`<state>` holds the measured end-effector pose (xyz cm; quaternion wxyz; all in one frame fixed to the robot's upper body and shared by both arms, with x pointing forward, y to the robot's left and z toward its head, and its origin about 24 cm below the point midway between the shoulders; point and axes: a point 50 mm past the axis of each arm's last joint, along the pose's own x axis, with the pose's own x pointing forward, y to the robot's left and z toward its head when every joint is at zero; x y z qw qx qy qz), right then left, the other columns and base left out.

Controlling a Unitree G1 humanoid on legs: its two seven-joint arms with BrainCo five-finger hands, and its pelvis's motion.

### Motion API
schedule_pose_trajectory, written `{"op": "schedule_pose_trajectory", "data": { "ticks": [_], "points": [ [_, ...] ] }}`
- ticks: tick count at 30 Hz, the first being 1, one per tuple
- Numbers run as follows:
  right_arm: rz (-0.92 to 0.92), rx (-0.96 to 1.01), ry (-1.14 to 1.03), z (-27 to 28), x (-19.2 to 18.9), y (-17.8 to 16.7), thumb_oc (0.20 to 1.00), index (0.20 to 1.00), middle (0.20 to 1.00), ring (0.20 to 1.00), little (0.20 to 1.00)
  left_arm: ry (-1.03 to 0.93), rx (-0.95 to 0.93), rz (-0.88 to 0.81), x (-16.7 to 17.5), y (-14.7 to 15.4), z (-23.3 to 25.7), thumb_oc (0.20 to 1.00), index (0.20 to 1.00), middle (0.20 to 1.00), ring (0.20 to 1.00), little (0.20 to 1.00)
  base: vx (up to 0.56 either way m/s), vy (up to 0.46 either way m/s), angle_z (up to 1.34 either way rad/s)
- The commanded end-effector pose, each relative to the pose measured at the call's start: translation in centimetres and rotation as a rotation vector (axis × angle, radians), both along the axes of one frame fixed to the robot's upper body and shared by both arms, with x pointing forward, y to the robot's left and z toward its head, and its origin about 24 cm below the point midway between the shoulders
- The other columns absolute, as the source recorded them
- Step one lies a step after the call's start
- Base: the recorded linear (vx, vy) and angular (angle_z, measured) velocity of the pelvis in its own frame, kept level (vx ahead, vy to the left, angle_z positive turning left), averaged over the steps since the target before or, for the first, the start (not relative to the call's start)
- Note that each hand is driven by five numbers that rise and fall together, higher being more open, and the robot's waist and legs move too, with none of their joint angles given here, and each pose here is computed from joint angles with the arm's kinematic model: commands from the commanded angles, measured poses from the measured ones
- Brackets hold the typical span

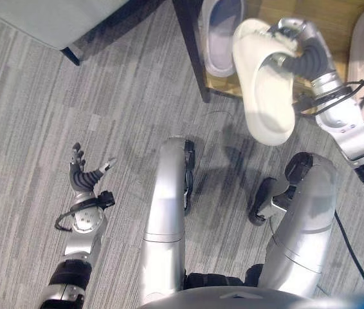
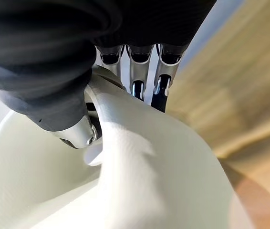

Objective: Arrange the slippers neatly on the shoe rack.

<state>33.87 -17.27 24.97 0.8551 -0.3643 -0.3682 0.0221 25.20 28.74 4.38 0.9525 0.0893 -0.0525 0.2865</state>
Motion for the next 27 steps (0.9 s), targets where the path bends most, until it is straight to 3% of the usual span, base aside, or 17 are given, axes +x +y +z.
{"op": "schedule_pose_trajectory", "data": {
  "ticks": [1,8,12,23,27],
  "points": [
    [0.066,0.018,-0.210,4.5,-1.2,1.5,0.200,0.200,0.200,0.200,0.200,-0.028,0.074,0.057,-0.4,1.3,0.9,1.000,1.000,1.000,1.000,1.000,-0.32,0.127,-0.40],
    [0.221,0.128,-0.061,-2.1,-2.8,4.4,0.200,0.200,0.200,0.200,0.200,-0.029,0.055,0.015,0.9,-1.0,0.4,1.000,1.000,1.000,1.000,1.000,-0.28,0.035,-0.25],
    [0.311,0.219,0.136,-7.7,-4.3,6.1,0.200,0.200,0.200,0.200,0.200,0.151,0.108,-0.015,0.0,-2.4,-3.5,1.000,1.000,1.000,1.000,1.000,-0.12,-0.043,0.15],
    [0.293,0.262,0.282,-12.5,-6.8,5.6,0.200,0.200,0.200,0.200,0.200,0.547,0.061,-0.010,-5.6,-3.5,-11.9,1.000,1.000,1.000,1.000,1.000,0.04,-0.003,-0.02],
    [0.219,0.188,0.283,-13.4,-6.8,4.4,0.200,0.200,0.200,0.200,0.200,0.708,0.041,-0.026,-8.6,-3.9,-14.6,1.000,1.000,1.000,1.000,1.000,0.21,0.002,0.05]
  ]
}}
